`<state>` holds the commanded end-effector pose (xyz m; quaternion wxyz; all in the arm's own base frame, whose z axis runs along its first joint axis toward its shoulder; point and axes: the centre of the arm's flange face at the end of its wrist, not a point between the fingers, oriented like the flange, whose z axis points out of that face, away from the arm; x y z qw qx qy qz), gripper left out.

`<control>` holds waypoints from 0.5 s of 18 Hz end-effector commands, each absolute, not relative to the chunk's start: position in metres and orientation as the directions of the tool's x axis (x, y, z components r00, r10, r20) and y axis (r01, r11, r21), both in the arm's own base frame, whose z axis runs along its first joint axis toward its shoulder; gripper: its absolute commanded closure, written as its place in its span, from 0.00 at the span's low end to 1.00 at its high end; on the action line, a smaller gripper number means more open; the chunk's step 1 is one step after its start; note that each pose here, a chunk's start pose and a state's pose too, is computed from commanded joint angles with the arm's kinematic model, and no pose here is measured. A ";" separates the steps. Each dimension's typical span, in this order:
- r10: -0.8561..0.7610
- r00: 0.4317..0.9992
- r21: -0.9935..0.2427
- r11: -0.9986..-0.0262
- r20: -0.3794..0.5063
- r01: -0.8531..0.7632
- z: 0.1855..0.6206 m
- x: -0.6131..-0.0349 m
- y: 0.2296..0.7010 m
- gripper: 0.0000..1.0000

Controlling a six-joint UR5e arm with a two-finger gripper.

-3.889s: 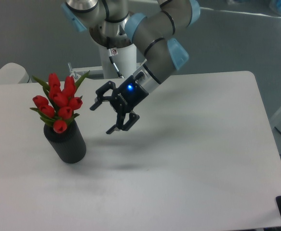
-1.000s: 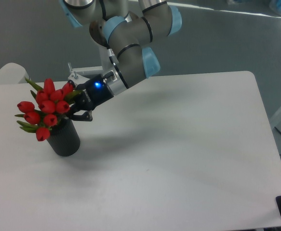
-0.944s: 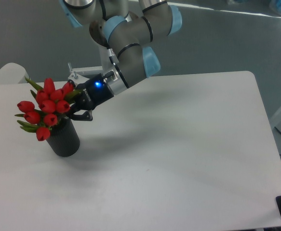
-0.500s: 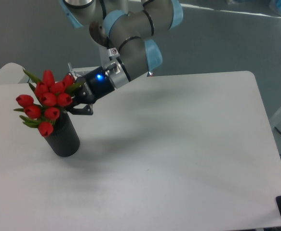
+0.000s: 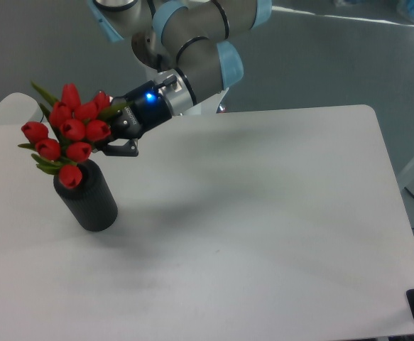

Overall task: Pick up the flowers from the vase
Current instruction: 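Lift the tulip bunch straight up out of the black vase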

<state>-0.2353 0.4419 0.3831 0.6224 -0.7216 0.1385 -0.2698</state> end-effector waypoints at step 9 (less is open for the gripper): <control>-0.487 0.844 -0.974 -0.146 0.225 0.175 0.416 -0.263 0.426 0.75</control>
